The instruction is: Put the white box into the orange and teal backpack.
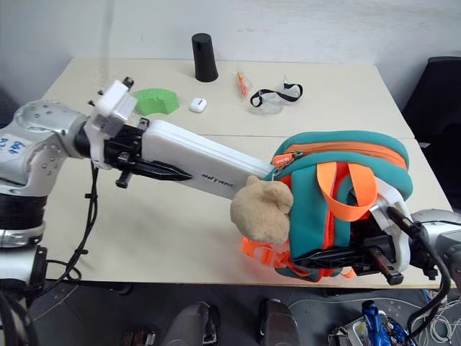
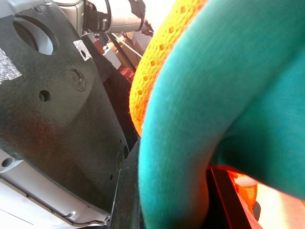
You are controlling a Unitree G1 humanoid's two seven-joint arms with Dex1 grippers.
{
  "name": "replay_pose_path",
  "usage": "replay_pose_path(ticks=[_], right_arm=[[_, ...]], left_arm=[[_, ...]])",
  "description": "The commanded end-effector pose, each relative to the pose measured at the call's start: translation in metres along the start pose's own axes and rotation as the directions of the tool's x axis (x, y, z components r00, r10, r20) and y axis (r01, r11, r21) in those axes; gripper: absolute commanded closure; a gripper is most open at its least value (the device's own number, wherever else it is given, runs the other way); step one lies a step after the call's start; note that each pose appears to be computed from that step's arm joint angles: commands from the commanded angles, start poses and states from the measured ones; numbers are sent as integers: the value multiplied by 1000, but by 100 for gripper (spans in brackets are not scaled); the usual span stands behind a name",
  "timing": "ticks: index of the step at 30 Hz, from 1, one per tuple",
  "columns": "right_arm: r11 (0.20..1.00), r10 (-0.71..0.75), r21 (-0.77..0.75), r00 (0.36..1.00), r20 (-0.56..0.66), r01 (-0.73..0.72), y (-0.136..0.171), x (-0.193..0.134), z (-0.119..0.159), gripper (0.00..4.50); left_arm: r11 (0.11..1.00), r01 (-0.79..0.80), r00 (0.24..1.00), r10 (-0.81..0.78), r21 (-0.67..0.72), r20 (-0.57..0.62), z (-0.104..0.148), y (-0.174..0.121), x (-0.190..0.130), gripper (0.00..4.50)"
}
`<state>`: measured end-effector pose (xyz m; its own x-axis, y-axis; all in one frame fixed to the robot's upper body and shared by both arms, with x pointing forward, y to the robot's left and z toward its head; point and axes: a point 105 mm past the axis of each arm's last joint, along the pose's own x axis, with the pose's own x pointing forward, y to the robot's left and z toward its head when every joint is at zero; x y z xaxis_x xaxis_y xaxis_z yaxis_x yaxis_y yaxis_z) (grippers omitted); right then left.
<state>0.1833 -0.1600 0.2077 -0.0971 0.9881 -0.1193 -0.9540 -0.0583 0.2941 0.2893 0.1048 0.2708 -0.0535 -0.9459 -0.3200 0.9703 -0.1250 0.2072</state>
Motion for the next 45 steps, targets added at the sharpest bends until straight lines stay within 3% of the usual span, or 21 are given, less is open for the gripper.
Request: replay_pose_path(ticks=[1,7,11,16,18,25,30,33,39,45], right_arm=[[1000,11,-14,1000,-2,-11,0,3,-1,449],[999,31,-31,999,-18,-32,4,5,-1,449],[998,48,-33,999,-23,-49,8,7,-1,449],[998,54,-30,998,-33,-55,9,7,-3,449],[998,52,-30,998,-35,-53,8,6,-3,449],[998,45,-32,998,-38,-46,6,4,-4,449],[999,42,-30,998,-39,-44,5,3,-7,449],[998,45,-30,998,-41,-46,5,4,-7,449],[998,49,-32,998,-50,-50,3,4,-5,449],[998,40,-36,998,-53,-42,1,3,-4,449]], left_arm=[[997,54,998,-54,59,8,7,-1,16,318],[995,-31,999,27,93,43,-1,10,46,318],[990,-71,997,71,124,4,-9,13,46,318],[985,-126,989,115,119,94,5,17,49,318],[987,-106,993,97,124,72,3,12,50,318],[987,-115,993,111,113,41,7,6,12,318],[988,-149,981,142,48,129,26,6,-13,318],[991,-130,978,125,21,168,31,6,-6,318],[998,-63,986,62,4,155,14,1,23,318],[1000,26,999,-26,9,21,-13,-13,31,318]])
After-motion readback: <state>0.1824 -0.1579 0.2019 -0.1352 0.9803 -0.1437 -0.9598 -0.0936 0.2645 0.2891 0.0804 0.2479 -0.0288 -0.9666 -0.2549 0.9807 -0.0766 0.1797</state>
